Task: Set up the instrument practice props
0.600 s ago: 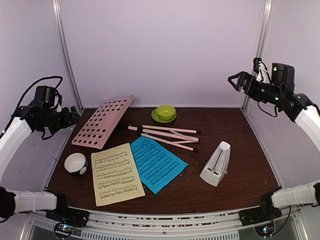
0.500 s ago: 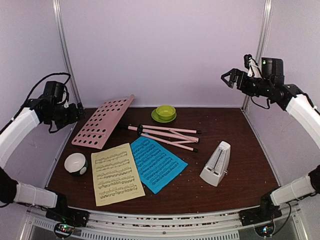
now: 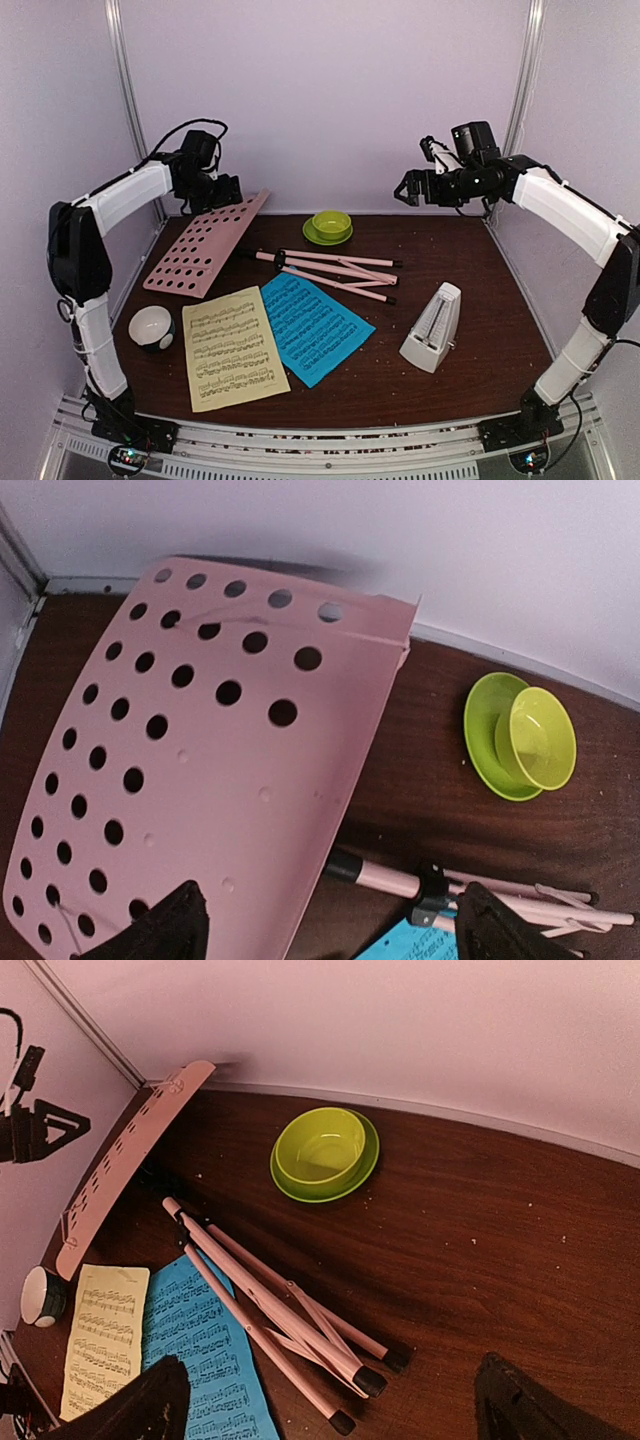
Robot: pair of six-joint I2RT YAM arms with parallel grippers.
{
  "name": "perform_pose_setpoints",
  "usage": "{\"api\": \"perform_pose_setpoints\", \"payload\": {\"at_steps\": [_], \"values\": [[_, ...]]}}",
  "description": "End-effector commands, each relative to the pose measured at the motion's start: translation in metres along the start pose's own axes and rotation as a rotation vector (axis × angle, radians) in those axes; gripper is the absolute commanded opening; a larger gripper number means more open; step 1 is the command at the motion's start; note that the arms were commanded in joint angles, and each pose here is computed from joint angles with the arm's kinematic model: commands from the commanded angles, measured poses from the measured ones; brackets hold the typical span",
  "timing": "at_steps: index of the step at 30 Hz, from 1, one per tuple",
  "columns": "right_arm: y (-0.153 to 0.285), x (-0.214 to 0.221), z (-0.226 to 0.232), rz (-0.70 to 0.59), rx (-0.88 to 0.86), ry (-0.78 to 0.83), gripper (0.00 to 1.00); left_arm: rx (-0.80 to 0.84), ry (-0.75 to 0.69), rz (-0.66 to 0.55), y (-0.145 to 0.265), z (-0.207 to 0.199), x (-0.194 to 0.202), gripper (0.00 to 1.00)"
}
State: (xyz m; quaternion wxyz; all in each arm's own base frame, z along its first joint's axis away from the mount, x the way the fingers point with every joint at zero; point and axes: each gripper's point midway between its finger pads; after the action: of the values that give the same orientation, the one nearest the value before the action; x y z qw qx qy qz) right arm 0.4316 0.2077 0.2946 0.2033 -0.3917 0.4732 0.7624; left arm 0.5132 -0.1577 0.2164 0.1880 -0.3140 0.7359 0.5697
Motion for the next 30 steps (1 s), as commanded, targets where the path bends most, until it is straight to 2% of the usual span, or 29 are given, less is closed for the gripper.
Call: {"api": "perform_pose_setpoints", "payload": {"at_steps": [1, 8, 12, 19, 21, 25, 28, 30], "values": [[0.008, -0.007, 0.01, 0.0, -0.008, 0.051, 1.0, 0.021, -0.114, 0.035, -0.027, -0.016, -0.006, 0.85], [0.006, -0.005, 0.013, 0.011, -0.014, 0.062, 1.0, 0.005, -0.197, 0.121, -0.069, -0.013, 0.016, 0.71], [0.003, -0.002, 0.013, 0.03, -0.018, 0.072, 1.0, -0.018, -0.242, 0.191, -0.087, -0.003, 0.037, 0.55], [0.002, 0.002, 0.01, 0.047, 0.001, 0.097, 1.0, -0.044, -0.303, 0.237, -0.1, 0.005, 0.052, 0.38], [0.001, 0.003, 0.009, 0.053, 0.002, 0.098, 1.0, -0.045, -0.326, 0.236, -0.1, 0.004, 0.051, 0.27], [0.0, 0.007, 0.011, 0.062, -0.012, 0.095, 1.0, -0.081, -0.401, 0.217, -0.092, 0.005, 0.038, 0.0], [0.002, 0.011, 0.013, 0.069, -0.025, 0.098, 1.0, -0.099, -0.465, 0.154, -0.072, -0.001, 0.011, 0.0], [0.005, 0.012, 0.013, 0.065, -0.026, 0.097, 1.0, -0.109, -0.518, 0.069, -0.051, -0.011, -0.016, 0.0]]}}
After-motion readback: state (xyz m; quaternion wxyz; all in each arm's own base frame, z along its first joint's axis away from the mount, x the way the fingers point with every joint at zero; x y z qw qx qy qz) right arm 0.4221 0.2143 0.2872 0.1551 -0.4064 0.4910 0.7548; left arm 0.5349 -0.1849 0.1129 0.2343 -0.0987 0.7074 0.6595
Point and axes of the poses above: each gripper's point midway between its finger pads, its own y axis back along the fingers, its own z axis along the line the jaws close on, x = y × z, and after that the axes turned 2 degrees about y, right-handed
